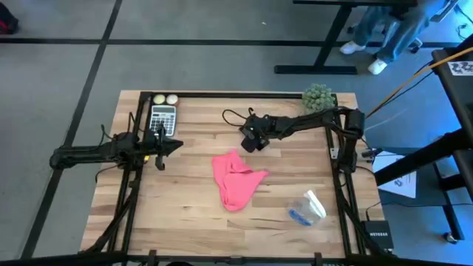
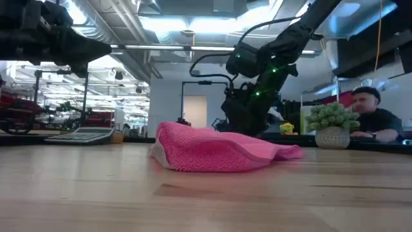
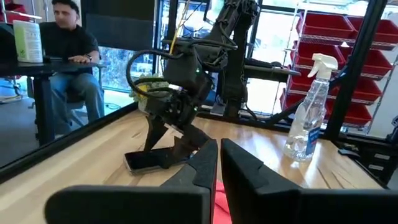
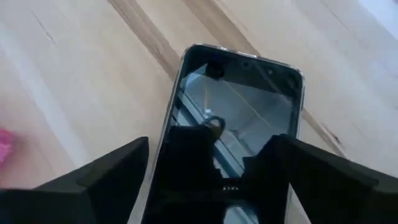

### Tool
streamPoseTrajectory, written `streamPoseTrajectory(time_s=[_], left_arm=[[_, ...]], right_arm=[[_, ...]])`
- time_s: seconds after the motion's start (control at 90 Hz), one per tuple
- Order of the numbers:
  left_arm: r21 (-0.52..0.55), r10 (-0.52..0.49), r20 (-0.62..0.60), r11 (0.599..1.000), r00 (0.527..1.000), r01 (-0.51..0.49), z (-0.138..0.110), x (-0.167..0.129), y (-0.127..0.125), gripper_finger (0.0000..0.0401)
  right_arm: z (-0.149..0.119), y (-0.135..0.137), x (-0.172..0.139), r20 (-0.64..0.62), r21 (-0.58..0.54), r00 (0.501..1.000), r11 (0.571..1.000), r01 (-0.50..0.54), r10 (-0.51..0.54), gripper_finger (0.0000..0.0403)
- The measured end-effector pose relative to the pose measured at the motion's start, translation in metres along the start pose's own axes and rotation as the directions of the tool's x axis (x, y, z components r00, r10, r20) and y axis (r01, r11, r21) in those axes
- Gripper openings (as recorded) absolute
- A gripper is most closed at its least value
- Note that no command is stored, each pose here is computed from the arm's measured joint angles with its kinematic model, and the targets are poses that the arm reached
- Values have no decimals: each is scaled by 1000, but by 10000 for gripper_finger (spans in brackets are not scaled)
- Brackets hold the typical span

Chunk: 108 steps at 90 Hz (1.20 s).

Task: Apply microfiber cloth
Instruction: Spray the black cellphone with the spray bottle

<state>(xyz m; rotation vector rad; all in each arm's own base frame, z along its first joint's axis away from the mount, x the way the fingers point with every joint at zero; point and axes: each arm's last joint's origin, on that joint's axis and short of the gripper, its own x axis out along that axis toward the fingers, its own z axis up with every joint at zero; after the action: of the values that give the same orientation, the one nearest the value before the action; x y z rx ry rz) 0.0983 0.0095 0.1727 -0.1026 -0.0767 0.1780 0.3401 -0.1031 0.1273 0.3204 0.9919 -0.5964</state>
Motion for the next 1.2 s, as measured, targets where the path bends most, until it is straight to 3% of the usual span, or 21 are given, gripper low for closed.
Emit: streamPoseTrajectory(time_s=[0.4, 0.678, 1.2], left_arm=[[4, 1, -5, 1000, 1000, -1, -1, 0, 0, 4], [14, 23, -3, 1000, 1000, -23, -1, 0, 1, 4], [10, 26, -34, 1000, 999, -26, -3, 0, 1, 4]], right_arm=[[-2, -3, 0, -19, 17, 999, 999, 37, -37, 358], [13, -6, -14, -96, -23, 991, 995, 94, -96, 358], [-5, -20, -2, -163, 140, 986, 989, 49, -26, 358]])
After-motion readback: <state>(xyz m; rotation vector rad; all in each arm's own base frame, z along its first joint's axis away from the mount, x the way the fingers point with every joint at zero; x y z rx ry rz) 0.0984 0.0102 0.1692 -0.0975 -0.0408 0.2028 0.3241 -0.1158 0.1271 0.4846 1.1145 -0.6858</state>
